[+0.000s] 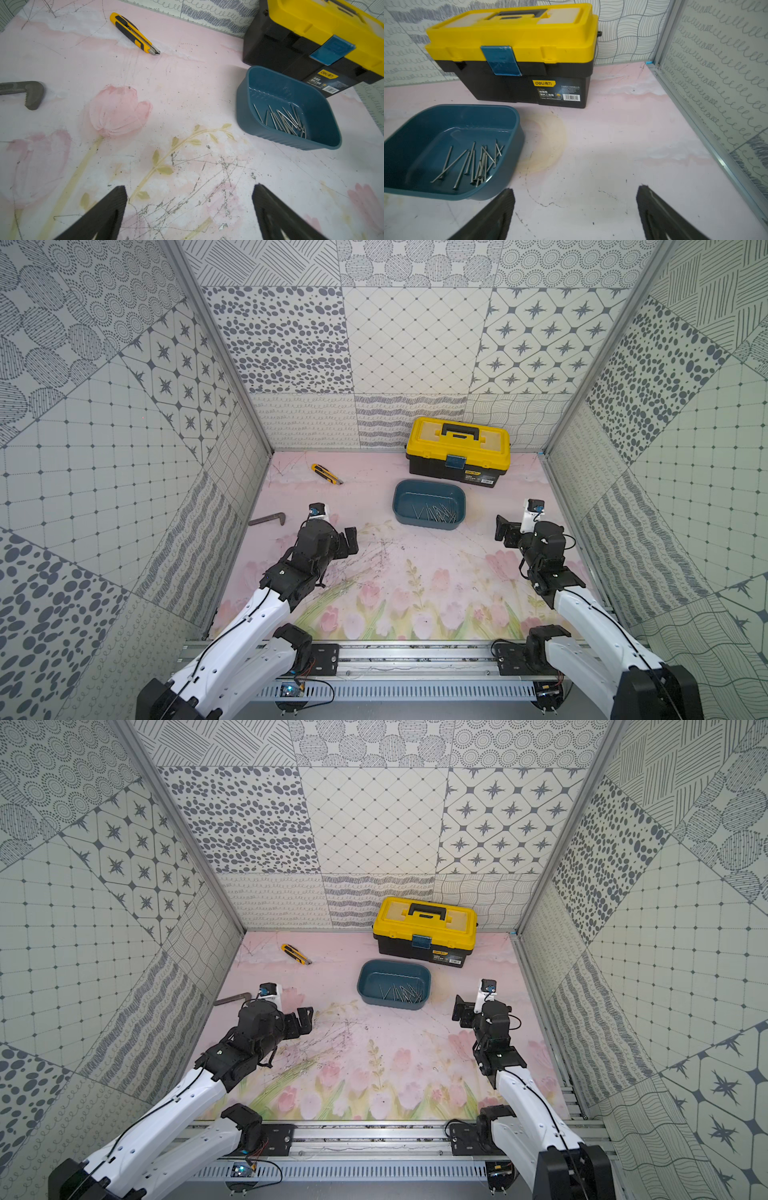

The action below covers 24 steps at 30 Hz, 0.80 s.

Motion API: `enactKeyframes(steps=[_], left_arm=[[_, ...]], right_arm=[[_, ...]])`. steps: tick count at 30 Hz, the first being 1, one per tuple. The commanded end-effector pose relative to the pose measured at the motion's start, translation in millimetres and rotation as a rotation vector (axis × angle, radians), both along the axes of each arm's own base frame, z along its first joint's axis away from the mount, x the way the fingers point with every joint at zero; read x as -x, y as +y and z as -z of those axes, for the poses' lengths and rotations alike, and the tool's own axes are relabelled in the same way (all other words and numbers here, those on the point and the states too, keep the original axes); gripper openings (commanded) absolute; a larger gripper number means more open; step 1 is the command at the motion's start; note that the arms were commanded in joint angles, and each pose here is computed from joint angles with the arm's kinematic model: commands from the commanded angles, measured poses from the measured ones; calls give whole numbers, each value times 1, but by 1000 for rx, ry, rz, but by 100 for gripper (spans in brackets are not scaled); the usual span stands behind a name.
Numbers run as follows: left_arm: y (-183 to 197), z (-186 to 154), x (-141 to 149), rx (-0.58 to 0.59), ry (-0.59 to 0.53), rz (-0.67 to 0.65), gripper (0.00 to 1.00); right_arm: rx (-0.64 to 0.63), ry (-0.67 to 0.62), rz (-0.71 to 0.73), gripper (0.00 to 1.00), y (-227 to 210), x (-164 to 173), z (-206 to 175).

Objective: Put the nails on the desktop into the storage box
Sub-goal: Reset both arms

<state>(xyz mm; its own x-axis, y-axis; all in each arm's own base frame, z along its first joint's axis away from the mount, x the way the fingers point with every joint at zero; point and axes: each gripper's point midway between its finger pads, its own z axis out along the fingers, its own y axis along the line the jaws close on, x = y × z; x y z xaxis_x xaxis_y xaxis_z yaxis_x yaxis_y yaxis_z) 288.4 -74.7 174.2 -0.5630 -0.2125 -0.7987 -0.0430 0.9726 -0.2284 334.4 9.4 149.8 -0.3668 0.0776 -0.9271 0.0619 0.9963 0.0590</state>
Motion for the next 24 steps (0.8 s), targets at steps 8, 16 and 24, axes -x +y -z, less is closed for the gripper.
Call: enactKeyframes(steps=[8,16,24], left_arm=[[33,0,-31,-123,-90,-49,100],[64,12,-56,-153,-99,-104,100],[76,51,-86,-183,-80,-68,100]], right_arm=[[21,-110,25,96,-17,-49,12],[-18,-99,-1,97,-17,-61,24],[-19,-92,-34,97,-11,-62,23]])
